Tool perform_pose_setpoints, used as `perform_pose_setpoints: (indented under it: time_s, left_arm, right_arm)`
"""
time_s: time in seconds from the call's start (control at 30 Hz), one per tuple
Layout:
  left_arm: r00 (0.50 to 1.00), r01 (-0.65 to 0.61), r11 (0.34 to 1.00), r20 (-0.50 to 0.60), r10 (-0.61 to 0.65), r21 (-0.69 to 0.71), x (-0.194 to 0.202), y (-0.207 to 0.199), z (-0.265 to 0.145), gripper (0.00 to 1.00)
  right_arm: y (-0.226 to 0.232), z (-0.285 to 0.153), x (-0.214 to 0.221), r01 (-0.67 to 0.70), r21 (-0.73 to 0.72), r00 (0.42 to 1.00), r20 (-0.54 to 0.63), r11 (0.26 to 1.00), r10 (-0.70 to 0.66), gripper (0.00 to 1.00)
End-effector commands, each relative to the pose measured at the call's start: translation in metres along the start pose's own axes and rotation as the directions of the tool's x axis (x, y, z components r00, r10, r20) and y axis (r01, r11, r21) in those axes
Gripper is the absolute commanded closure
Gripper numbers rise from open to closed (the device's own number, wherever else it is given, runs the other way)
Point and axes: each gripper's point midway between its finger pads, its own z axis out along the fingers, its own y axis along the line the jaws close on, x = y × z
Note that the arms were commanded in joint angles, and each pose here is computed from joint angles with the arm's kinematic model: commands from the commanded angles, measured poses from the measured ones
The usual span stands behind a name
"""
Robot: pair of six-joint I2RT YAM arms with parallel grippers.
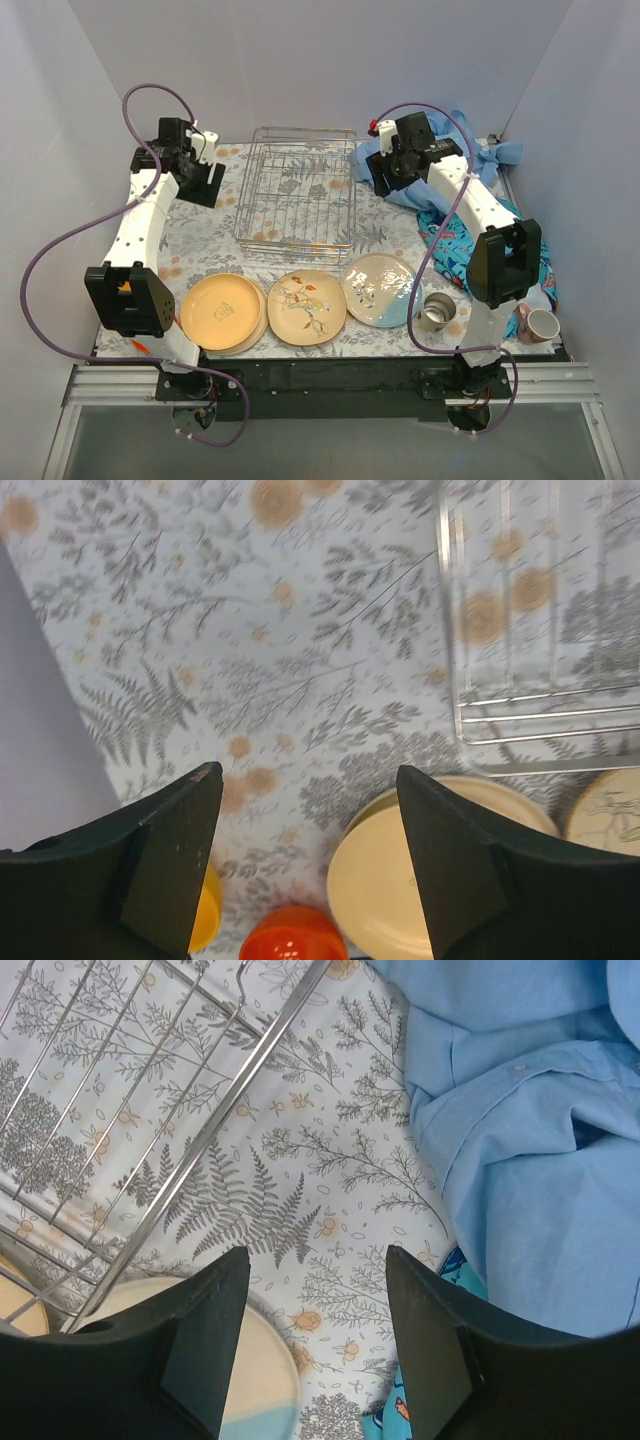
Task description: Load the mixed dishes into the dish rack
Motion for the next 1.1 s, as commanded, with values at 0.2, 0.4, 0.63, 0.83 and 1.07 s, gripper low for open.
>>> perform_pose_setpoints:
  time_s: [0.2, 0.4, 0.63, 0.83, 1.07]
  left_arm:
    - [0.983, -0.145, 0.982, -0.096, 0.157, 0.124, 0.075, -0.011, -0.038, 0.33]
    - [0.955, -0.252, 0.920, -0.074, 0.286, 0.301, 0.120, -0.044, -0.011, 0.38]
    - [0.960, -0.276, 0.884, 0.061, 0.274, 0.378, 0.106, -0.065, -0.008, 0.39]
    - [0.960, -0.273, 0.909, 0.150, 0.237, 0.316, 0.070, -0.056, -0.009, 0.37]
    - [0.964, -0.238, 0.934, 0.182, 0.194, 0.266, 0.040, -0.044, -0.007, 0.35]
  right_arm:
    - [0.042, -0.048, 0.015, 0.093, -0.219, 0.996, 0.030, 0.971, -0.089, 0.31]
    - [0.086, -0.084, 0.042, 0.244, -0.407, 0.969, 0.079, 0.880, -0.232, 0.35]
    - [0.075, -0.093, 0.113, 0.377, -0.290, 0.912, -0.047, 0.879, -0.407, 0.36]
    - [0.065, -0.123, 0.179, 0.287, -0.337, 0.894, -0.242, 0.897, -0.376, 0.39]
    - [0.064, -0.137, 0.223, 0.252, -0.359, 0.840, -0.379, 0.899, -0.387, 0.40]
